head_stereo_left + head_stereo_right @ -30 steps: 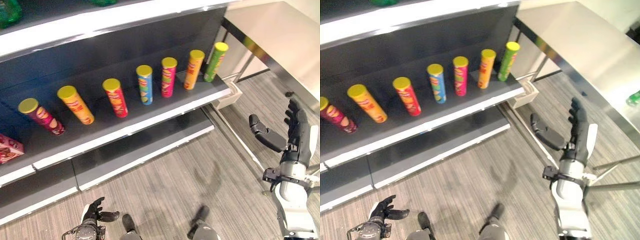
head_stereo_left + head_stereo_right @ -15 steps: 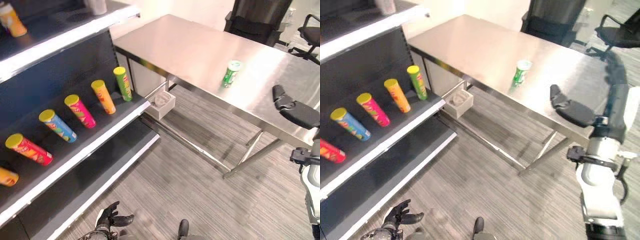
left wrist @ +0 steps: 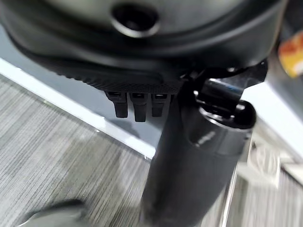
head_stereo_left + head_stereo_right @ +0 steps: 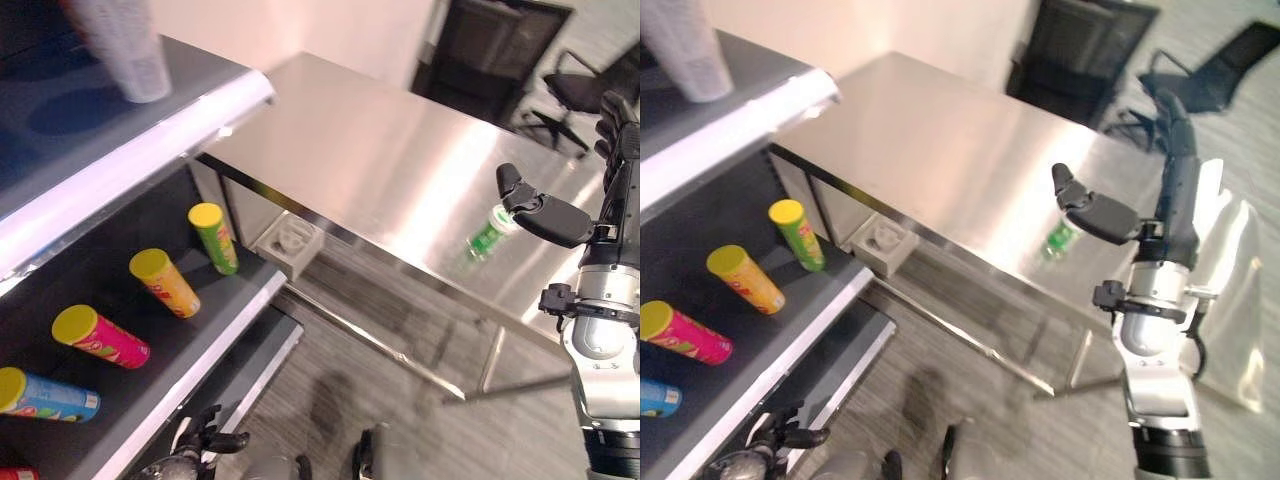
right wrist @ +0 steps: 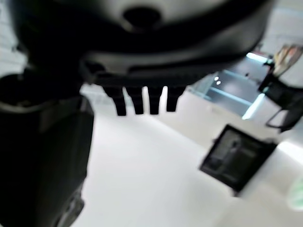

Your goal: Put the goods on the table back onto the shelves and tidy them up.

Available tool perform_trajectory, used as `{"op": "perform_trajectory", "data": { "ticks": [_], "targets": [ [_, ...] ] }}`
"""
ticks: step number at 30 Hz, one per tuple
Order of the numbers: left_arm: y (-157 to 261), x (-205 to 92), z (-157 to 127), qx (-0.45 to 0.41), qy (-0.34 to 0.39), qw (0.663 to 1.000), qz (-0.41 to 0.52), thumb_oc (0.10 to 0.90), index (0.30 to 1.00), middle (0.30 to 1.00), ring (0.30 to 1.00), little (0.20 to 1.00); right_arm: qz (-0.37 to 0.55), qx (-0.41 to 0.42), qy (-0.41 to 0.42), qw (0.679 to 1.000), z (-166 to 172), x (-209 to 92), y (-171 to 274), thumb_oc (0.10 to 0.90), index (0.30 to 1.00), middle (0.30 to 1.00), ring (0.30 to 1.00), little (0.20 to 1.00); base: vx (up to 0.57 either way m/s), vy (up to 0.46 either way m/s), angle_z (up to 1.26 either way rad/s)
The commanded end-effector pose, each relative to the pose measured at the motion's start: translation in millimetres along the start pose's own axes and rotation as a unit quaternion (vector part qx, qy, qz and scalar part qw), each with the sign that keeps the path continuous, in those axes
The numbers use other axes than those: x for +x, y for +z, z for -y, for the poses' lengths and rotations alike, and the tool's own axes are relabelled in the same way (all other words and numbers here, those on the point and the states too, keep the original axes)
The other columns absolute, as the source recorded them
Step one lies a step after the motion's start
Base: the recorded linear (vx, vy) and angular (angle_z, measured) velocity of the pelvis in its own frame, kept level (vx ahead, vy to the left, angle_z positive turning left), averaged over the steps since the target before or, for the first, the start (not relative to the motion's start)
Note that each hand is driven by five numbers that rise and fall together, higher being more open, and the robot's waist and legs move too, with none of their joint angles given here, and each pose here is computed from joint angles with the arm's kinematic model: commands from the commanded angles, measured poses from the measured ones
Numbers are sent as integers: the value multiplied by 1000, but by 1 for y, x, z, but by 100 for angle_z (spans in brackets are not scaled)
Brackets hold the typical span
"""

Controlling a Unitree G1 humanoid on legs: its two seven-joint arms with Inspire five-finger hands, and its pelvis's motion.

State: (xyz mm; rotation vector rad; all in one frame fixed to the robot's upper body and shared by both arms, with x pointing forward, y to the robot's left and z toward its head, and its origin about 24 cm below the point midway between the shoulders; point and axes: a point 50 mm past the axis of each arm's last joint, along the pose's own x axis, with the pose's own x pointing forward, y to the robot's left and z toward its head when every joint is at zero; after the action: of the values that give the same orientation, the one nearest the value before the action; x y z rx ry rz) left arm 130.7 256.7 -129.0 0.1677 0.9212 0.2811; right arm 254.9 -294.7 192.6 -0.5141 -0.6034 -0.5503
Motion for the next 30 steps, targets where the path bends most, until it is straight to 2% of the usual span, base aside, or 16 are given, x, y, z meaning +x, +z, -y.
{"op": "perform_trajectory", "data": {
  "ticks": [1, 4, 9, 22, 23, 27, 30],
  "targets": [
    [5, -2, -5, 43, -1, 999, 30, 800, 900, 900, 900, 900, 97, -43, -67, 992, 44, 22, 38, 800, 900, 900, 900, 900, 236, -445, 113],
    [-2, -4, -1, 20, -5, 1000, 18, 800, 900, 900, 900, 900, 91, -34, -65, 993, 52, 16, 38, 800, 900, 900, 900, 900, 178, -469, 143],
    [-19, -9, 10, 2, -24, 1000, -11, 800, 900, 900, 900, 900, 101, -23, -54, 993, 55, 17, 42, 800, 900, 900, 900, 900, 33, -339, 29],
    [-26, -9, 10, 16, -30, 999, -28, 800, 900, 900, 900, 900, 91, 56, -16, 994, 56, 8, 42, 800, 900, 900, 900, 900, -20, -117, 19],
    [-25, -9, 9, 17, -32, 999, -27, 800, 900, 900, 900, 900, 82, 90, -1, 993, 56, 6, 41, 800, 900, 900, 900, 900, -66, -3, 23],
    [-32, -10, 11, 38, -46, 997, -43, 800, 900, 900, 900, 900, 61, 140, 34, 988, 57, -1, 36, 800, 900, 900, 900, 900, -4, 51, 7],
    [-31, -8, 9, 60, -54, 996, -44, 800, 900, 900, 900, 900, 62, 171, 104, 978, 52, -4, 41, 800, 900, 900, 900, 900, 45, 144, -12]
  ]
}}
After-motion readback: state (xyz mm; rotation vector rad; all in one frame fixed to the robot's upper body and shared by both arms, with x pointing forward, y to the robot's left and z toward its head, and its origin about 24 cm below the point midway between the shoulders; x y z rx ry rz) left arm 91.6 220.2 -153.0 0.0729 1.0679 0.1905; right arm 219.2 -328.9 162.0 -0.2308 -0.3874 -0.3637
